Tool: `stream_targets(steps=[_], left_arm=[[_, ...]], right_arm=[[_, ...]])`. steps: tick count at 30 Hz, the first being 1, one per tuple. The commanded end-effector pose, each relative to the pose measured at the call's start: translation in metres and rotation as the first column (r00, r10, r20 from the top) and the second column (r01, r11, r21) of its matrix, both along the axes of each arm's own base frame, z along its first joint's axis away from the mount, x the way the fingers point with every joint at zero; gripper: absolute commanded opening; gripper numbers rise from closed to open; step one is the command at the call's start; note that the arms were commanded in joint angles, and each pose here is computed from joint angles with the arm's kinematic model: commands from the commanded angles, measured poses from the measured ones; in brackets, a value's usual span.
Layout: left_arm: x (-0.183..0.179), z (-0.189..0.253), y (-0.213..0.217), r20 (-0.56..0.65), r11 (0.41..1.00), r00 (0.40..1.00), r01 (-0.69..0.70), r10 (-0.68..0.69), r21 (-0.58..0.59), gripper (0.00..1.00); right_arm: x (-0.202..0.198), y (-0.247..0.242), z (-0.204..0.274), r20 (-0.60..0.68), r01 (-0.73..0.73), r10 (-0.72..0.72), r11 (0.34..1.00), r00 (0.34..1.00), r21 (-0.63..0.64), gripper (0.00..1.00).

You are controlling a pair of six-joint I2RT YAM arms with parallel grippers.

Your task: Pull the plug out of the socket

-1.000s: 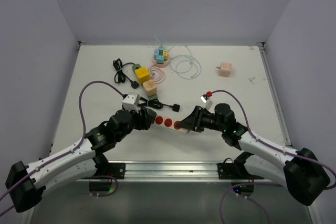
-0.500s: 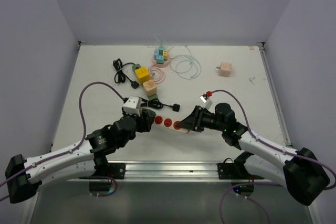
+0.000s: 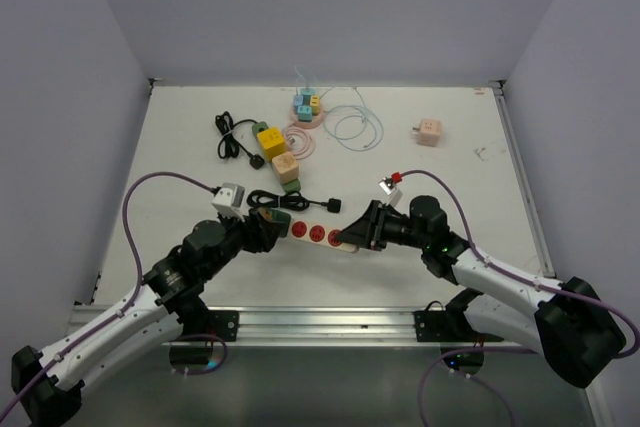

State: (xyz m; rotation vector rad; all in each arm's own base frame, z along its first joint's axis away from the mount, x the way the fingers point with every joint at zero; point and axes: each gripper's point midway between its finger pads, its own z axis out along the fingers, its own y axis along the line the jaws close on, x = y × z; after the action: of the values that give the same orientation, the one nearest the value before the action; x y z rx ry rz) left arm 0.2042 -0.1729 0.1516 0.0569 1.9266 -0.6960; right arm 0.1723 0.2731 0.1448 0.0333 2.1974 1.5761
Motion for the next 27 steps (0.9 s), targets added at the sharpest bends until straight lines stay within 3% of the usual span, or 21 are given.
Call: stream_targets(steps=[1,9,18,21,27], left_arm=[[0.032,0.035,0.030,0.124,0.981,0.973,-0.194,0.195,-0.019,0.00],[0.045,0.035,0.021,0.153,0.977,0.974,-0.186,0.169,0.103,0.00],[0.030,0.022,-0.012,0.160,0.945,0.978,-0.176,0.136,0.275,0.00],[0.027,0.021,-0.007,0.157,0.950,0.974,-0.199,0.164,0.242,0.00],[0.023,0.040,0.012,0.152,0.980,0.972,-0.188,0.176,0.062,0.00]], right_arm=[[0.012,-0.027,-0.044,-0.095,0.116,-0.130,0.984,0.987,-0.138,0.00],[0.014,-0.028,-0.042,-0.090,0.126,-0.140,0.981,0.986,-0.149,0.00],[0.016,-0.025,-0.044,-0.100,0.127,-0.142,0.981,0.985,-0.146,0.00],[0.016,-0.026,-0.044,-0.098,0.128,-0.143,0.980,0.985,-0.152,0.00],[0.014,-0.029,-0.050,-0.108,0.128,-0.145,0.980,0.984,-0.153,0.00]])
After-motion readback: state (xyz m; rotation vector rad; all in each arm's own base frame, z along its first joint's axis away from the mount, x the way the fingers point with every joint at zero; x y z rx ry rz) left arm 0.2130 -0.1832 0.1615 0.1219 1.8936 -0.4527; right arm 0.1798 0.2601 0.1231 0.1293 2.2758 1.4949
